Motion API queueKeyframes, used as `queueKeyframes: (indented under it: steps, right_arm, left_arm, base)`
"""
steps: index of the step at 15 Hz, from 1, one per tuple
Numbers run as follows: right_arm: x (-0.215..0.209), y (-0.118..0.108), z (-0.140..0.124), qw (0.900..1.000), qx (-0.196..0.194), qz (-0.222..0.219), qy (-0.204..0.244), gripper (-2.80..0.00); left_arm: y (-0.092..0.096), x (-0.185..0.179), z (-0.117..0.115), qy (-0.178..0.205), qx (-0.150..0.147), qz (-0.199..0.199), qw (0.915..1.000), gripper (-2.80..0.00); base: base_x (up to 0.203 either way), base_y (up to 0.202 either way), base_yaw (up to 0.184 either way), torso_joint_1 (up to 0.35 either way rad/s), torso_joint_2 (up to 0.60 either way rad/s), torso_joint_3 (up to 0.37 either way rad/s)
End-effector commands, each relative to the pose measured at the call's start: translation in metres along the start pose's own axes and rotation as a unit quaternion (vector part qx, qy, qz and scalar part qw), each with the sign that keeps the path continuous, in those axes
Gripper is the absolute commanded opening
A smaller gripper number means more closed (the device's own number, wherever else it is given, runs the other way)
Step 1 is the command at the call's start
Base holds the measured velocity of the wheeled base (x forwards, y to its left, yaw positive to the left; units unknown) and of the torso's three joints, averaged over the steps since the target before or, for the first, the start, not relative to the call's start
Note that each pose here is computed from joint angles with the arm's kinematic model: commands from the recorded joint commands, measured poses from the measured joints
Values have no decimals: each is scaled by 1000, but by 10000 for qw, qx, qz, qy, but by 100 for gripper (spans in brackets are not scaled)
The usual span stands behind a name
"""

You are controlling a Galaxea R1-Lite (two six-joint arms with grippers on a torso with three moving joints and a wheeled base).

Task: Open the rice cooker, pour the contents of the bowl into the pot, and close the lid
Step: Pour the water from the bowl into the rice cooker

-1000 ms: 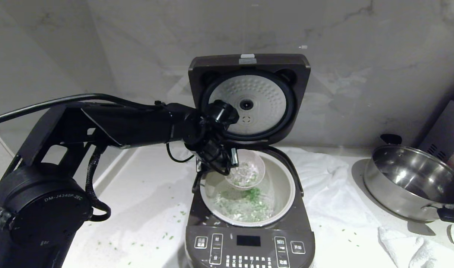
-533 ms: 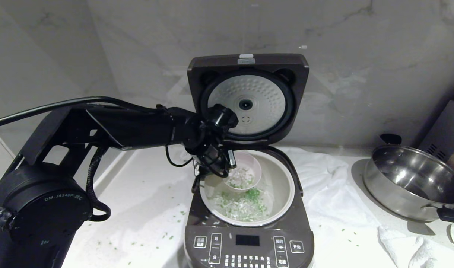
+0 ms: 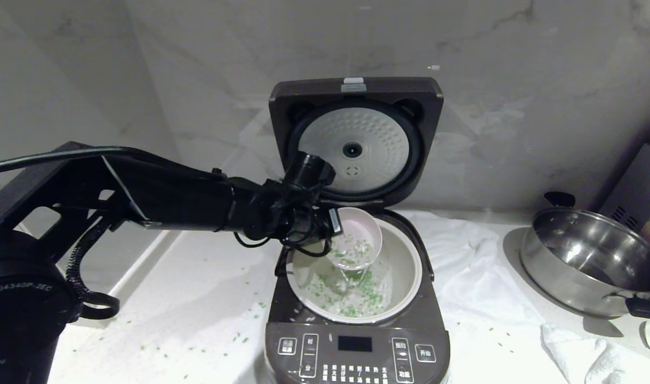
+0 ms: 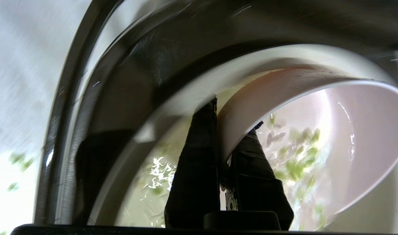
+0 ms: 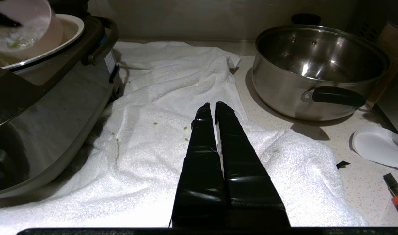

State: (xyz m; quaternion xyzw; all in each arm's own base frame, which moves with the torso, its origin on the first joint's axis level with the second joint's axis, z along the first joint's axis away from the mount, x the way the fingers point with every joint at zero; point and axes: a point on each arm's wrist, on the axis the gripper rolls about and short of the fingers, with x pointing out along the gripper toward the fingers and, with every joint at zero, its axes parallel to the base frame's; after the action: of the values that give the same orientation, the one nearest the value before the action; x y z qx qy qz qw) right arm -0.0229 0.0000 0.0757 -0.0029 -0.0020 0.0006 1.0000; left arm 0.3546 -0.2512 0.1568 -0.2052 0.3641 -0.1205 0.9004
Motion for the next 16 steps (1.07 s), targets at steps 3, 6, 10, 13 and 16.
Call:
queueKeyframes:
  steps: [3, 6, 10, 13, 16]
  right_arm:
    - [0, 0, 0, 10000, -2, 1, 5, -280]
    - [0, 0, 0, 10000, -2, 1, 5, -280]
    - [0, 0, 0, 10000, -7, 1, 5, -280]
    - [0, 0, 0, 10000, -10, 1, 5, -280]
    - [0, 0, 0, 10000, -2, 1, 5, -280]
  left_arm:
    - [2, -32, 2, -545, -103, -625, 9965, -280]
    - [7, -33, -3, -875, -59, -1138, 9896, -280]
    - [8, -20, -11, -780, 46, -1062, 9913, -280]
    - [5, -13, -20, -676, 311, -1032, 9919, -280]
    - [-1, -6, -26, -839, 454, -1171, 9885, -280]
  base:
    - [0, 0, 0, 0, 0, 0]
    - [0, 0, 0, 0, 0, 0]
    - [0, 0, 0, 0, 0, 0]
    - [0, 0, 0, 0, 0, 0]
    - [0, 0, 0, 0, 0, 0]
